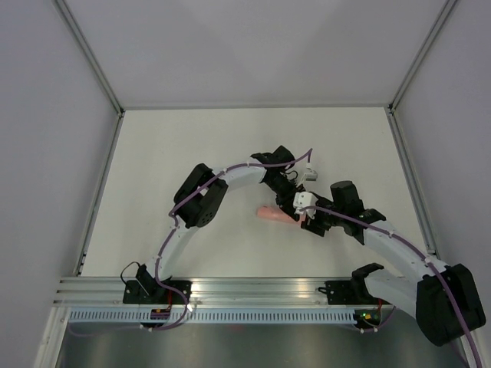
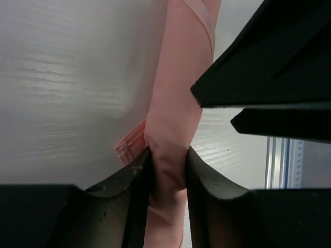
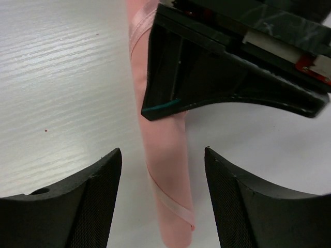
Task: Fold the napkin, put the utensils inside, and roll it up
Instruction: Roll the napkin with the utensil
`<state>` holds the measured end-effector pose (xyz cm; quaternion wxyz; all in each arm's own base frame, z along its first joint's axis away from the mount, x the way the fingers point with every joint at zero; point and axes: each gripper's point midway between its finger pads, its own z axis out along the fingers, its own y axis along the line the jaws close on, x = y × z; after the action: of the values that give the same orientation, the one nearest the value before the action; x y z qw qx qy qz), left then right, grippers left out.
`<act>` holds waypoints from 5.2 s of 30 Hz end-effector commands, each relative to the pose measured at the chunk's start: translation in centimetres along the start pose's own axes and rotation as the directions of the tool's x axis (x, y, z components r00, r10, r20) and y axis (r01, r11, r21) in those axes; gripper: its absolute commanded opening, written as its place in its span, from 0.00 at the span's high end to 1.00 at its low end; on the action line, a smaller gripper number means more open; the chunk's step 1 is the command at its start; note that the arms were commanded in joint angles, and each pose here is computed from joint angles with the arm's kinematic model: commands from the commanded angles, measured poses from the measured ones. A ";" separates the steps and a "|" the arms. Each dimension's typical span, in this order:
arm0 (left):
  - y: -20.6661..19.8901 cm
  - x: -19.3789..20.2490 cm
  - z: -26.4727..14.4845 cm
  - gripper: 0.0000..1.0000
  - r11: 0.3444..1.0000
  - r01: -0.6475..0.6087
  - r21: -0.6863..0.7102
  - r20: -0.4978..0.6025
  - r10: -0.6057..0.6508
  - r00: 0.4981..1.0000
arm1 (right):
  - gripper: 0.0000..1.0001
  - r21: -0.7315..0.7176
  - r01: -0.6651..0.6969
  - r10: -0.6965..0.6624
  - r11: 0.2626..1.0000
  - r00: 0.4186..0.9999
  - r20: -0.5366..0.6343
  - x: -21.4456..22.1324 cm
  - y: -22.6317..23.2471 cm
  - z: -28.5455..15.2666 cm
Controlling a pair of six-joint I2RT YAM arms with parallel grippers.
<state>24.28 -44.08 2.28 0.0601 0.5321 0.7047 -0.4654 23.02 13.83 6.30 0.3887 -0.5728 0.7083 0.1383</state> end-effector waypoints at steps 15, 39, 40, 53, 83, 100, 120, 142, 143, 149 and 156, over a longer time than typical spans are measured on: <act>0.9 4.7 1.3 0.56 0.981 0.195 -0.003 -0.135 -0.194 0.972 | 0.42 0.020 0.088 -0.085 0.996 0.989 -0.121 1.4 0.4 4.0; 6.4 -6.8 -13.6 0.46 0.864 0.331 -0.380 0.377 -0.182 0.908 | 0.72 -0.085 -0.150 0.119 0.985 0.949 -0.291 2.7 1.3 5.5; 6.7 -6.3 -14.6 0.46 0.844 0.381 -0.378 0.408 -0.218 0.886 | 0.72 -0.085 -0.165 0.131 0.983 0.942 -0.310 3.1 1.3 5.7; 5.3 -2.7 -20.5 0.46 0.647 0.611 -0.455 0.625 -0.258 0.737 | 0.73 0.011 -0.523 0.484 0.852 0.779 -0.398 2.8 -3.6 9.9; 5.6 -0.3 -21.0 0.46 0.556 0.734 -0.390 0.771 -0.239 0.590 | 0.73 0.163 -0.954 0.962 0.251 0.227 -0.151 1.3 -11.9 19.0; 17.2 0.0 -19.7 0.59 0.284 0.887 -0.364 0.864 -0.254 0.435 | 0.73 0.088 -0.983 0.983 0.162 0.153 -0.100 -1.1 -11.3 18.8; 19.7 -1.1 -19.2 0.60 0.274 0.861 -0.429 0.826 -0.265 0.497 | 0.58 -0.023 -0.983 0.974 0.180 0.182 -0.135 -4.8 -10.6 18.7; 19.8 -0.8 -18.4 0.61 0.279 0.858 -0.431 0.813 -0.291 0.504 | 0.50 -0.031 -0.973 0.966 0.227 0.230 -0.118 -6.7 -12.7 16.9; 19.8 -0.8 -18.4 0.61 0.280 0.857 -0.432 0.813 -0.290 0.505 | 0.48 -0.030 -0.973 0.966 0.231 0.233 -0.117 -6.8 -12.8 16.8; 19.9 -0.8 -18.2 0.61 0.283 0.858 -0.428 0.813 -0.295 0.503 | 0.43 -0.016 -0.968 0.961 0.250 0.250 -0.118 -6.9 -13.3 16.3; 19.7 -1.1 -18.3 0.59 0.295 0.855 -0.426 0.813 -0.291 0.505 | 0.43 0.005 -0.966 0.960 0.260 0.258 -0.109 -6.5 -13.9 15.7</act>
<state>48.67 -31.37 2.78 0.3421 -0.0638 0.9107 -0.2228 41.85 25.36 2.80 0.1691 -0.0549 0.9140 0.3646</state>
